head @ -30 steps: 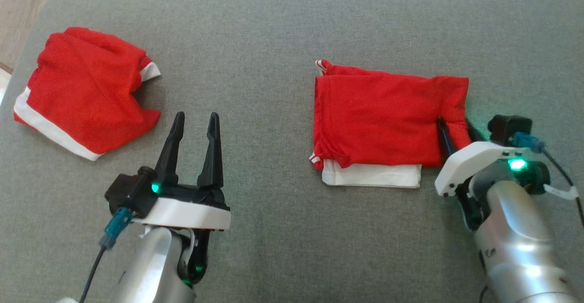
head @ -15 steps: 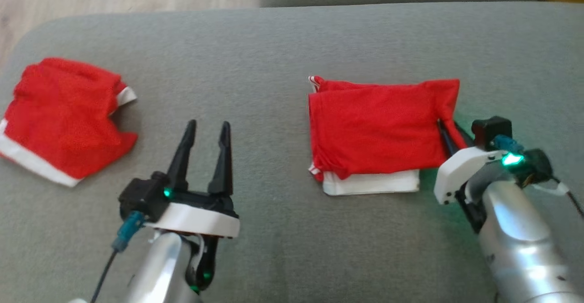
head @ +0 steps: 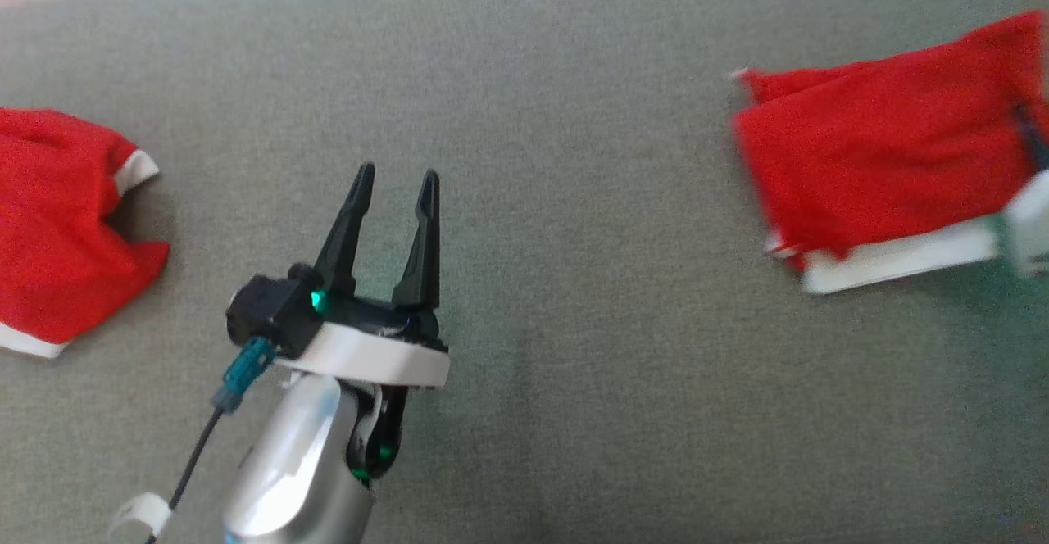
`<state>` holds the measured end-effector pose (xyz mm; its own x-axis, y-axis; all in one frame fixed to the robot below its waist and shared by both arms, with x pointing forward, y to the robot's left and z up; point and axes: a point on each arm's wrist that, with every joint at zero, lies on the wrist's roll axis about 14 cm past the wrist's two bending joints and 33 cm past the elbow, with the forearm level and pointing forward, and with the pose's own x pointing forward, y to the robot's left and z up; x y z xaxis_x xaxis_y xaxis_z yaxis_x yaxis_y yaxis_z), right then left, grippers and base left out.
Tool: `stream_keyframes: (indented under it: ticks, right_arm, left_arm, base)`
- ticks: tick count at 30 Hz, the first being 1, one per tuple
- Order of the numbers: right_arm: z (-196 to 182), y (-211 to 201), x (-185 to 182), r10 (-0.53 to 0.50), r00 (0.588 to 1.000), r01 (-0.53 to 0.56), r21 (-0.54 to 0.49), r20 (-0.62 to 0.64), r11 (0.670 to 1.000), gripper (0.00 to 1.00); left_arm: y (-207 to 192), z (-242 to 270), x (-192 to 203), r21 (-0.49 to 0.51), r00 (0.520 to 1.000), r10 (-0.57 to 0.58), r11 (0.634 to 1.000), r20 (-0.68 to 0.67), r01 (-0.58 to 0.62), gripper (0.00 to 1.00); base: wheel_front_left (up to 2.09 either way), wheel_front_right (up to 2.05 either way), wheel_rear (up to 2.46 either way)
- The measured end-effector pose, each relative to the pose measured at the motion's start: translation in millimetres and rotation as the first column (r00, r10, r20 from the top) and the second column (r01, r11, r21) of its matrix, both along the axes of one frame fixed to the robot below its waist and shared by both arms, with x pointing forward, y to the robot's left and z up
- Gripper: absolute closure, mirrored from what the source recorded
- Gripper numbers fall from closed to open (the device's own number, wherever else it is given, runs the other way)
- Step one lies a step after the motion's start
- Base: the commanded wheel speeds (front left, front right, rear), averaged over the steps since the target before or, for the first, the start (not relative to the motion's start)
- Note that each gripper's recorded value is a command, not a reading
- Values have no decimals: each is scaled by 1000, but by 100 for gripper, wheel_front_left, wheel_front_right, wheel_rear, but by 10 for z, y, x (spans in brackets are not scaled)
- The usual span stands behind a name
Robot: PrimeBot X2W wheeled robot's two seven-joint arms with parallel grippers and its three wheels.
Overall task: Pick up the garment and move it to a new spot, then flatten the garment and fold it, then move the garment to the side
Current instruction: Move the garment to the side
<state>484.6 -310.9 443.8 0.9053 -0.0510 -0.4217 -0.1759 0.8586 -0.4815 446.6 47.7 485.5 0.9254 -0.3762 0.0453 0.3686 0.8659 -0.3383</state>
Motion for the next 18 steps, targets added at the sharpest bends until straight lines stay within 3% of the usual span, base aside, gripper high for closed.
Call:
stream_keyframes:
  ticks: [6,18]
  right_arm:
    - [16,-709,21,-120,992,117,-86,-30,989,100]
    - [-106,-1031,107,-246,968,242,-82,-41,967,100]
  left_arm:
    - [39,-139,166,1,1000,7,1000,-23,-7,0]
    - [174,-367,246,13,997,37,999,-72,-37,0]
  base:
    - [0,0,0]
    - [0,0,0]
